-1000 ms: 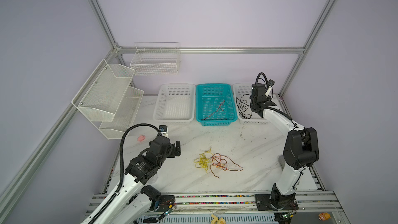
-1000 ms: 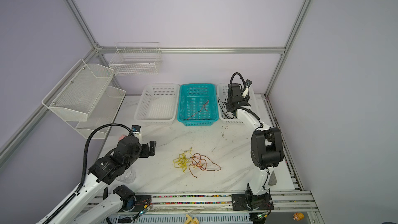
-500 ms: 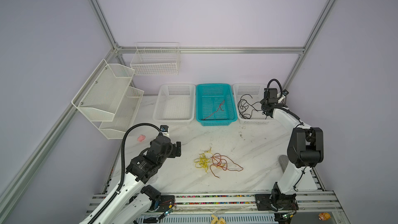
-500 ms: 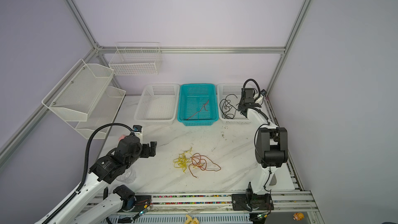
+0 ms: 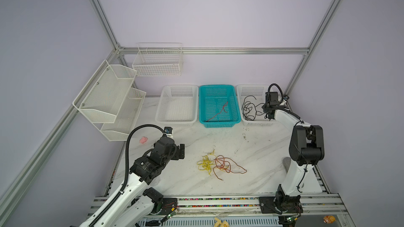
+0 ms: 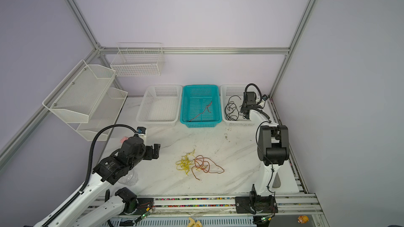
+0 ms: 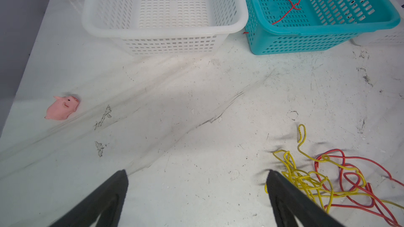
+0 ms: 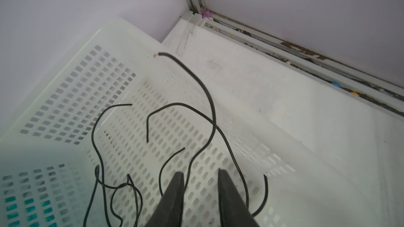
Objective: Untangle the cables
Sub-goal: 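Lower the black wire into the far white basket and open the right gripper, then grasp the yellow wire with the left gripper while the right gripper grasps it too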
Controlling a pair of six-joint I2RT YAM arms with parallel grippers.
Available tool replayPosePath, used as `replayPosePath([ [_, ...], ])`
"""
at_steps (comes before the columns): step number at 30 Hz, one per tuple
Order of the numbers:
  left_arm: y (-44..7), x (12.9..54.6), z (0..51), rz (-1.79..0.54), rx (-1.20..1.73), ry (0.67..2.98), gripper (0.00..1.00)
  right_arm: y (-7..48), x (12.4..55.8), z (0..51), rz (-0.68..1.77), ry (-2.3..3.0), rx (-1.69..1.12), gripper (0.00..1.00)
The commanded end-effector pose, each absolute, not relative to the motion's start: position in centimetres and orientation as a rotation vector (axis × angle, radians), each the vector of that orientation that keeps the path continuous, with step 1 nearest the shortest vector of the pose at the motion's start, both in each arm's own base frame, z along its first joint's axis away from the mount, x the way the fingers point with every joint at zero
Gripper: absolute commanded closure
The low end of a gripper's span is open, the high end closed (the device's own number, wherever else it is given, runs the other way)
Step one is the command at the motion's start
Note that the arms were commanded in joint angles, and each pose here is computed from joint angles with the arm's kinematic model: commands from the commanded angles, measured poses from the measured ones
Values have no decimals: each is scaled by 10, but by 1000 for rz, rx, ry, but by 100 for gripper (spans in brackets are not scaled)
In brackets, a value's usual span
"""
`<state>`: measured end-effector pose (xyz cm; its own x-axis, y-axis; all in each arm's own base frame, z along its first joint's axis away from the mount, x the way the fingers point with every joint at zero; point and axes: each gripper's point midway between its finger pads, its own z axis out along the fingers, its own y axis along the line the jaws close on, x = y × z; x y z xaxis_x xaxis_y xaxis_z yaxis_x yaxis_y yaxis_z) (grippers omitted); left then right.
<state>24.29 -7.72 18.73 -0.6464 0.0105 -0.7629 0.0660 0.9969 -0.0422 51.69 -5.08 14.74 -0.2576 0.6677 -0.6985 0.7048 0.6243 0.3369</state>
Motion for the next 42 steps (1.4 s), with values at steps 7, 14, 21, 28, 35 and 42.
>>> replayPosePath([
  [7,-84,249,197,-122,68,2241,0,-27,513,223,97,1875,967,54],
  [14,-94,247,195,-177,100,2269,0,58,487,262,324,1922,632,46],
  [21,-130,230,185,-470,82,2382,0,165,405,265,674,2000,193,45],
  [28,-175,206,153,-726,82,2544,4,244,307,215,956,2119,-249,45],
  [35,-206,193,120,-798,115,2626,17,294,249,186,1070,2126,-510,45],
  [42,-224,187,88,-804,155,2710,35,321,223,143,1039,2195,-619,46],
])
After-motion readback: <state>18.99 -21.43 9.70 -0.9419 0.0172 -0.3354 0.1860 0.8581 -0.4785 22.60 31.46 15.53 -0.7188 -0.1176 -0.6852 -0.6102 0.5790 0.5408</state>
